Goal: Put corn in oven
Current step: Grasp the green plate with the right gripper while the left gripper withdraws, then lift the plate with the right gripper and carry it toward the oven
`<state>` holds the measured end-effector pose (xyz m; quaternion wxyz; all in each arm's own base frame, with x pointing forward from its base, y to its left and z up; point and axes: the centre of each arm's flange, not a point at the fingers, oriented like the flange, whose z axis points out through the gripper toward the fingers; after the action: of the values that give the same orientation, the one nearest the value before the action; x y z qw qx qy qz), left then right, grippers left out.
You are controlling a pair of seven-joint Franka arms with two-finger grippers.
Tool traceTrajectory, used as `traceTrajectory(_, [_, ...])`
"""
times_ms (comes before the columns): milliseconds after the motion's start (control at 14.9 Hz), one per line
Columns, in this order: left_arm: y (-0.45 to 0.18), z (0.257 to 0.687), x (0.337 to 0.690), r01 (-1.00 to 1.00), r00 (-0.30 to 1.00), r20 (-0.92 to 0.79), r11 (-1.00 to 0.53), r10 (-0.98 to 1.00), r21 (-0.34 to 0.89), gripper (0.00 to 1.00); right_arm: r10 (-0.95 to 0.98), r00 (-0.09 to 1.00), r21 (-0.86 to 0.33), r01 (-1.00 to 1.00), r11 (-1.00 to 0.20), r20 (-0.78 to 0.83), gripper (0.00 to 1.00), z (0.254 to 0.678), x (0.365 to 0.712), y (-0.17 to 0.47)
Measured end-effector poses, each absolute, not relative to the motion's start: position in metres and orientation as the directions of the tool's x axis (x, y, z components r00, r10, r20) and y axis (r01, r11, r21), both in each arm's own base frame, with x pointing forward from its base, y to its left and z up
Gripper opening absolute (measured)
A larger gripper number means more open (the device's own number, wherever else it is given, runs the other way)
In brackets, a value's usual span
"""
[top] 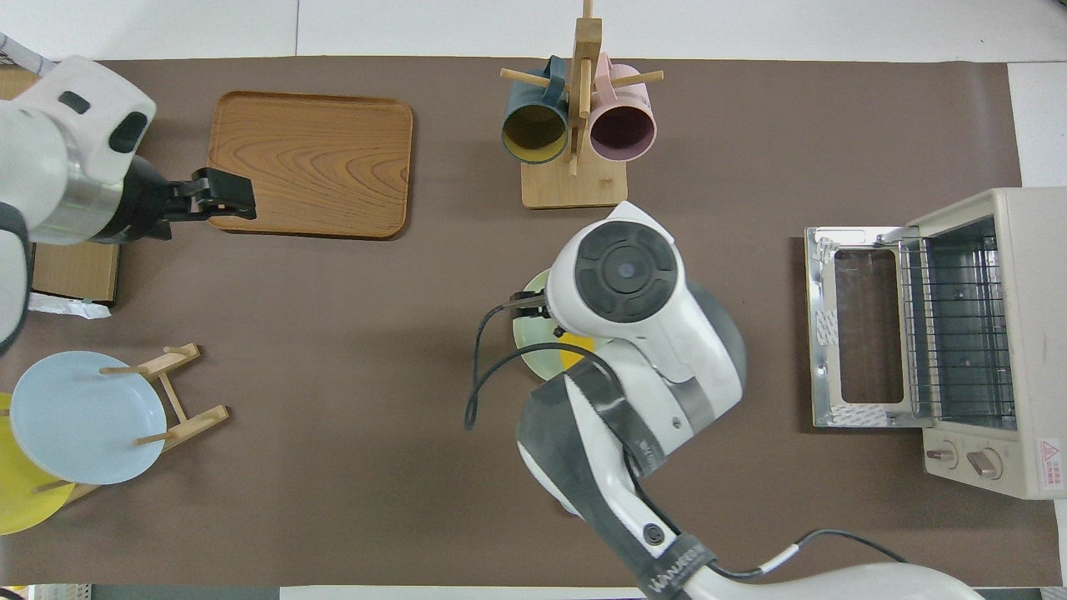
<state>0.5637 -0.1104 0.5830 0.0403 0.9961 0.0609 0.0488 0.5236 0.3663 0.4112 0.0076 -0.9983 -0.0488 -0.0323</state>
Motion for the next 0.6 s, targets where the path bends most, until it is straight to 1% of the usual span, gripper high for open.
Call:
traceTrajectory(134, [-0.097, 0.604, 0.548, 0.101, 0.993, 0.049, -0.994, 0.104, 0.045, 1.00, 0.111, 0.991, 0.037, 0.108, -0.993, 0.075, 1.00, 0.373, 0.520, 0.410])
traceTrajectory(268, [-0.097, 0.618, 0.527, 0.082, 0.996, -0.021, -0.997, 0.082, 0.008, 1.00, 0.114, 0.991, 0.051, 0.111, -0.993, 0.074, 1.00, 0.340, 0.525, 0.422])
traceTrajectory(469, [-0.097, 0.624, 0.508, 0.065, 0.994, -0.089, -0.998, 0.066, -0.012, 1.00, 0.113, 0.991, 0.052, 0.110, -0.993, 0.073, 0.98, 0.326, 0.527, 0.421])
traceTrajectory(535, [-0.097, 0.624, 0.507, 0.063, 0.994, -0.091, -0.998, 0.064, -0.013, 1.00, 0.117, 0.990, 0.045, 0.114, -0.993, 0.081, 0.89, 0.322, 0.525, 0.422])
traceTrajectory(602, [-0.097, 0.624, 0.508, 0.063, 0.994, -0.090, -0.998, 0.063, -0.013, 1.00, 0.121, 0.989, 0.040, 0.118, -0.992, 0.084, 0.75, 0.316, 0.521, 0.422])
